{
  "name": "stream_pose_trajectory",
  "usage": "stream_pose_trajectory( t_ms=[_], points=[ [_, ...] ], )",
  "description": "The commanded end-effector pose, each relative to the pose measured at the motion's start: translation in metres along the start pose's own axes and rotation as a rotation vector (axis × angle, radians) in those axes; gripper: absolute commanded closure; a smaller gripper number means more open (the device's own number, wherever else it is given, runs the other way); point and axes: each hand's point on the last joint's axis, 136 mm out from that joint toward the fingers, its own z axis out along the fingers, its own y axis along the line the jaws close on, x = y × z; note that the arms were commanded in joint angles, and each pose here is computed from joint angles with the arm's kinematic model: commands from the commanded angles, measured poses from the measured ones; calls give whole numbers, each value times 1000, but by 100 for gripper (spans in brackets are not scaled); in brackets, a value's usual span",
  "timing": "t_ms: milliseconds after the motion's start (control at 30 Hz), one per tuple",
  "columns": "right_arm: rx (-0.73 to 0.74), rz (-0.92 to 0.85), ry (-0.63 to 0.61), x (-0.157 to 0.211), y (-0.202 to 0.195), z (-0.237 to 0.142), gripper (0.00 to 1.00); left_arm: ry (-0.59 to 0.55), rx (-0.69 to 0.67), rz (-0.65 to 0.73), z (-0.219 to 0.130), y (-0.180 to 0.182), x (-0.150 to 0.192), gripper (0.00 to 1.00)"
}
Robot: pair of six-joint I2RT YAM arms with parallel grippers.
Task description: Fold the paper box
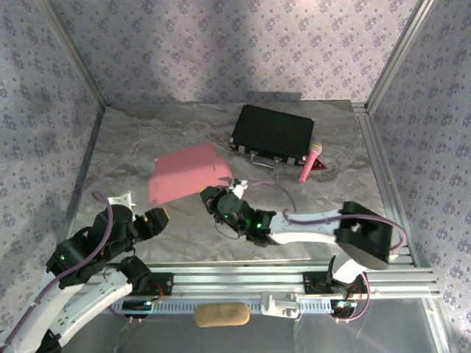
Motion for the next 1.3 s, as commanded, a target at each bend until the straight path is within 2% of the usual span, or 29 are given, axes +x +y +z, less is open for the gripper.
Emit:
stream_pose_trajectory(
  t_ms=[0,67,167,300,333,433,467,667,833,900,967,1133,1200,1267],
  points=[
    [136,-86,-58,-27,5,-15,100,-23,45,129,4,-20,-10,25],
    [179,-92,-58,-38,19,-23,100,-83,30,214,-1,-24,-25,13],
    [238,-96,-84,-55,33,-37,100,-180,61,346,-10,-41,-47,7],
    [301,-74,-108,-73,41,-51,100,-236,113,532,-10,-67,-59,7],
    [287,-56,-104,-76,56,-55,100,-237,119,578,-5,-73,-60,8],
    [300,-30,-108,-87,65,-62,100,-230,63,741,15,-78,-56,8],
    [300,-27,-110,-90,69,-64,100,-262,55,781,18,-85,-59,8],
    [285,-22,-100,-96,88,-70,100,-322,45,1022,26,-108,-41,4],
    [273,-21,-92,-94,97,-70,100,-346,-106,1145,43,-106,-38,3],
    [275,-23,-89,-93,98,-71,100,-370,-213,1165,48,-100,-46,7],
    [272,-24,-90,-92,100,-73,100,-402,-263,1168,47,-99,-54,11],
    [270,-19,-89,-89,101,-76,100,-430,-242,1193,43,-109,-59,24],
    [264,-17,-86,-88,104,-77,100,-409,-230,1212,48,-110,-56,36],
    [263,-16,-82,-86,106,-78,100,-397,-235,1215,53,-108,-55,54]
  ],
)
